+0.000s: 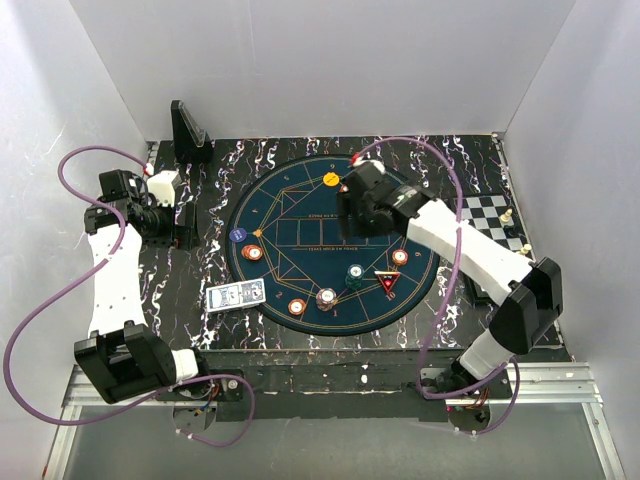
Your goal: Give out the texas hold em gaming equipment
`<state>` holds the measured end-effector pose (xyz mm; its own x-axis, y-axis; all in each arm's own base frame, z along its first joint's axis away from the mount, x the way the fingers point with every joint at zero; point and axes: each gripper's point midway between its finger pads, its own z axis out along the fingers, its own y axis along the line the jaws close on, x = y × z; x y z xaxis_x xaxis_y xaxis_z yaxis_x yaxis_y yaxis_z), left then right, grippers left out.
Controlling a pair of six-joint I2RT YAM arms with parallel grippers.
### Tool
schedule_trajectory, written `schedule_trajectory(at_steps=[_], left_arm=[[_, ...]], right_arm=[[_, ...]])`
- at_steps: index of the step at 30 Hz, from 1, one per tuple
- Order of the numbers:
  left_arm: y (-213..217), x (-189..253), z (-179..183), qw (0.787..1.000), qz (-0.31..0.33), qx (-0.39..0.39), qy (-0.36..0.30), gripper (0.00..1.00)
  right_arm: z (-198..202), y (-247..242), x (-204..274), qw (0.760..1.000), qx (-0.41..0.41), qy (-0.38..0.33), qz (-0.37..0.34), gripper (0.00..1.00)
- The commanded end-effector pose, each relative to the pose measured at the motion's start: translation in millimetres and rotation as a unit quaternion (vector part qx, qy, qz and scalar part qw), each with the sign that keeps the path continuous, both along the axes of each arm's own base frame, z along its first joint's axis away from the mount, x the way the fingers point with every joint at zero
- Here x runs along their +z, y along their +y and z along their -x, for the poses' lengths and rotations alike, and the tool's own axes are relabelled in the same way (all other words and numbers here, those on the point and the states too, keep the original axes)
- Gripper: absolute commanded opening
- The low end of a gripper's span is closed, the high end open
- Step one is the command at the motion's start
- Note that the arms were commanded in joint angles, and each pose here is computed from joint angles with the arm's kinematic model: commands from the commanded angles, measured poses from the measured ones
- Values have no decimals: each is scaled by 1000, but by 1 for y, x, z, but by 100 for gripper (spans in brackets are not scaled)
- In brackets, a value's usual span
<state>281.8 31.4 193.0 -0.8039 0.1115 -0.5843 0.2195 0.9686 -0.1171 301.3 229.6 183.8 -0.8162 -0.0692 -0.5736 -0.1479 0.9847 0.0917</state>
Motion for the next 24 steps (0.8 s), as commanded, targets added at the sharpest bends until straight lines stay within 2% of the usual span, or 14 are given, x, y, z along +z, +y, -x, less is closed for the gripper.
schedule_trajectory(at_steps=[1,4,9,24], left_arm=[[-2,11,1,1000,5,0,-18,98],[-2,11,0,1000,3,1,-19,98],[-2,10,0,1000,3,1,-17,98],[-2,7,2,1000,3,3,-20,98]], right_arm=[[50,38,3,997,75,31,13,83],[78,65,-3,992,118,52,1,86],[102,81,-20,986,147,79,17,88],[127,105,-79,974,174,147,12,89]])
